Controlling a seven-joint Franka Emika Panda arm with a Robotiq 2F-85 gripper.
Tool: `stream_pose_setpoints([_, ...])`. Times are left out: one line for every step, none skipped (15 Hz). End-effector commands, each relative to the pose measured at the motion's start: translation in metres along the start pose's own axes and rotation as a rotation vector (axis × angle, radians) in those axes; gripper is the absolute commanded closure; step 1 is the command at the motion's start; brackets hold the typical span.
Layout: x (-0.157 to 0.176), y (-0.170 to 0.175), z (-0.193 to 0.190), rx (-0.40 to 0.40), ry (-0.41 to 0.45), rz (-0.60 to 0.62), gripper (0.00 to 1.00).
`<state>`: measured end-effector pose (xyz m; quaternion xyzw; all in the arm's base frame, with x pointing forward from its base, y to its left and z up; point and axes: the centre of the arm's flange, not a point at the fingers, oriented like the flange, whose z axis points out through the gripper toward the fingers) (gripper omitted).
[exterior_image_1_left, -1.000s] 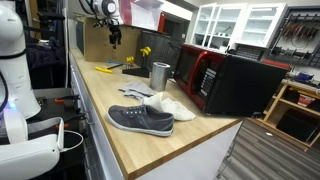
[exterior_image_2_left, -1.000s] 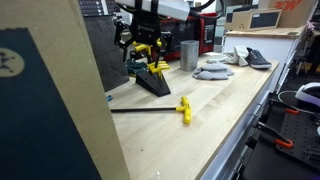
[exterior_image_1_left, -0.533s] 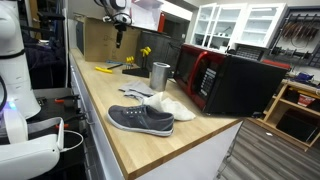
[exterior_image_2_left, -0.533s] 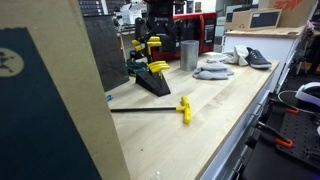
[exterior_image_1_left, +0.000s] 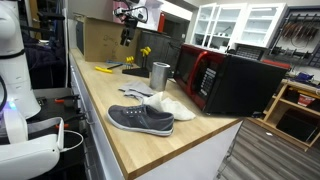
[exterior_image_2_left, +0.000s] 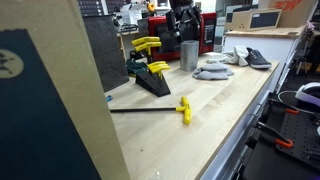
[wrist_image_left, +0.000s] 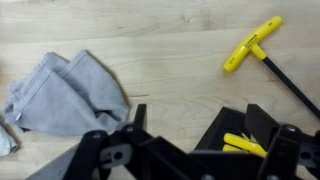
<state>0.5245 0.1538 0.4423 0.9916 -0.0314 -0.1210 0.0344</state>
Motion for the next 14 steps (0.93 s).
stream_pose_setpoints([0.0046, 0.0115, -0.0187, -0.101, -0.036, -0.137, 0.0])
stream_pose_setpoints([0.0034, 0.0142, -0.0211, -0.128, -0.036, -0.162, 0.0])
stream_pose_setpoints([0.0015, 0.0166, -0.0237, -0.148, -0.029, -0.188, 0.0])
stream_pose_setpoints([0.0005, 0.0188, -0.0256, -0.166, -0.014, -0.209, 0.0])
stream_pose_setpoints([0.0004, 0.0199, -0.0271, -0.172, 0.006, -0.196, 0.0])
stream_pose_setpoints([0.0006, 0.0209, -0.0275, -0.181, 0.014, -0.189, 0.0])
stream_pose_setpoints([0.0016, 0.0181, -0.0183, -0.157, 0.002, -0.171, 0.0])
stream_pose_setpoints([0.0018, 0.0186, -0.0192, -0.163, 0.006, -0.172, 0.0])
stream_pose_setpoints([0.0019, 0.0188, -0.0195, -0.165, 0.007, -0.172, 0.0])
stream_pose_setpoints([0.0019, 0.0188, -0.0195, -0.167, 0.007, -0.172, 0.0])
stream_pose_setpoints([0.0019, 0.0187, -0.0195, -0.168, 0.008, -0.172, 0.0])
stream_pose_setpoints([0.0019, 0.0187, -0.0196, -0.168, 0.008, -0.173, 0.0])
stream_pose_setpoints([0.0019, 0.0186, -0.0196, -0.168, 0.008, -0.173, 0.0])
stream_pose_setpoints([0.0019, 0.0186, -0.0196, -0.168, 0.008, -0.173, 0.0])
